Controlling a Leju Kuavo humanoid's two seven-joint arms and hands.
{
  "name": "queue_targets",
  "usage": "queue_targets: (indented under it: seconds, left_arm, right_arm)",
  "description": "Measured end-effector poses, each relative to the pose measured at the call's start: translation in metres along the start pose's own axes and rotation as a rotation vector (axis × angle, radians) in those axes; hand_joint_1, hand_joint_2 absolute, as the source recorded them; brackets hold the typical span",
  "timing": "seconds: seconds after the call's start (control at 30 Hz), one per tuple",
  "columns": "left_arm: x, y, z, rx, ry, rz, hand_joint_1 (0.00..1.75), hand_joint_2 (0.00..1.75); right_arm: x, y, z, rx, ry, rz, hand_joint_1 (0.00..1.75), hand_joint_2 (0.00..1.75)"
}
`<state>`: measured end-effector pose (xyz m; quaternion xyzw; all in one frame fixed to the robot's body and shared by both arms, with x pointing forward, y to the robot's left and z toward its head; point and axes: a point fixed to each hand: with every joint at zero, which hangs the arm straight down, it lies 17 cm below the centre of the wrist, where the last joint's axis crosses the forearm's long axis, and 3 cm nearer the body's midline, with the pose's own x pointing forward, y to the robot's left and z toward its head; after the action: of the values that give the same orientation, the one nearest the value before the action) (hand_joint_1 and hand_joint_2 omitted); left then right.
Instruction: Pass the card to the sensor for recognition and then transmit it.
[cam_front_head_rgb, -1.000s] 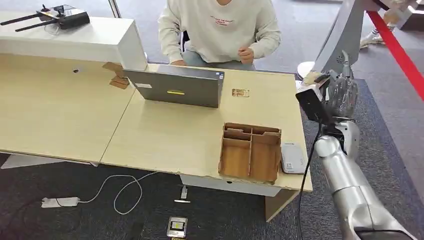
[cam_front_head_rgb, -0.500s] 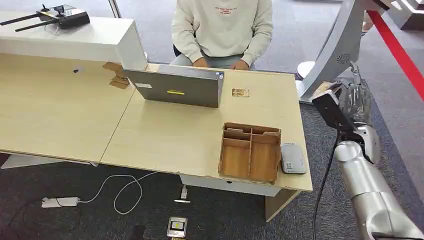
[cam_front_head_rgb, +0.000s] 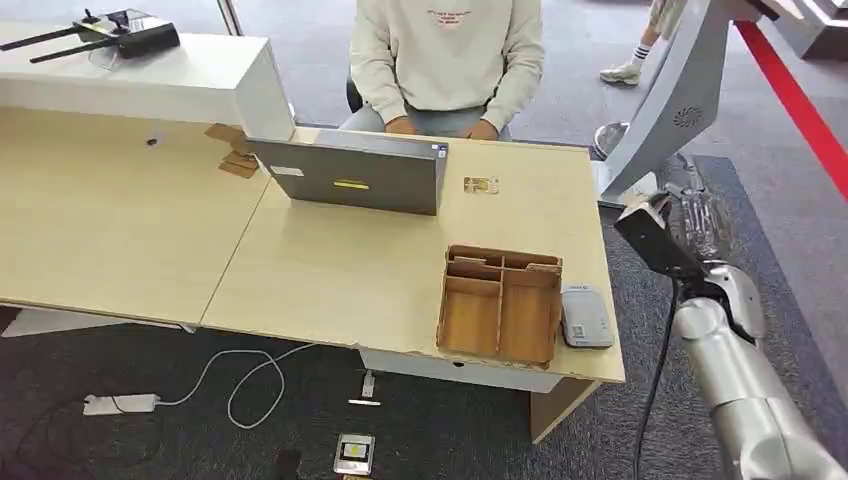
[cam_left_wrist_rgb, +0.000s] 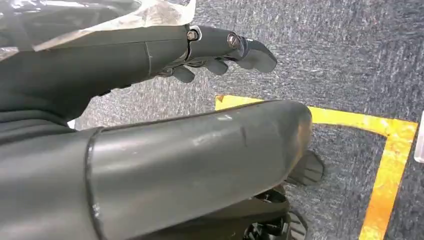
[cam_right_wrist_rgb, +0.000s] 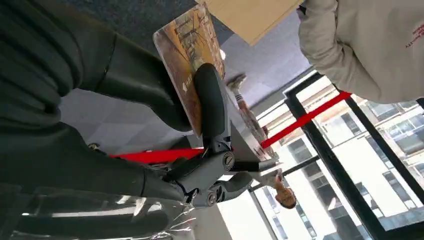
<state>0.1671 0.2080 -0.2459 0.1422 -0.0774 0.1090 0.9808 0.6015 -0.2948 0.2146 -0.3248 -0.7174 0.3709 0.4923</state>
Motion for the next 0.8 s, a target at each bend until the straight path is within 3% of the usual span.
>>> queue_targets:
  seconds: [0.8]
  left_arm:
    - [-0.008,-0.017,0.007,-0.05,0.067,0.032,0.0,0.0]
  right_arm:
    - [-0.048,0.057,0.045,0.245,0.093,0.044,1.75,1.75]
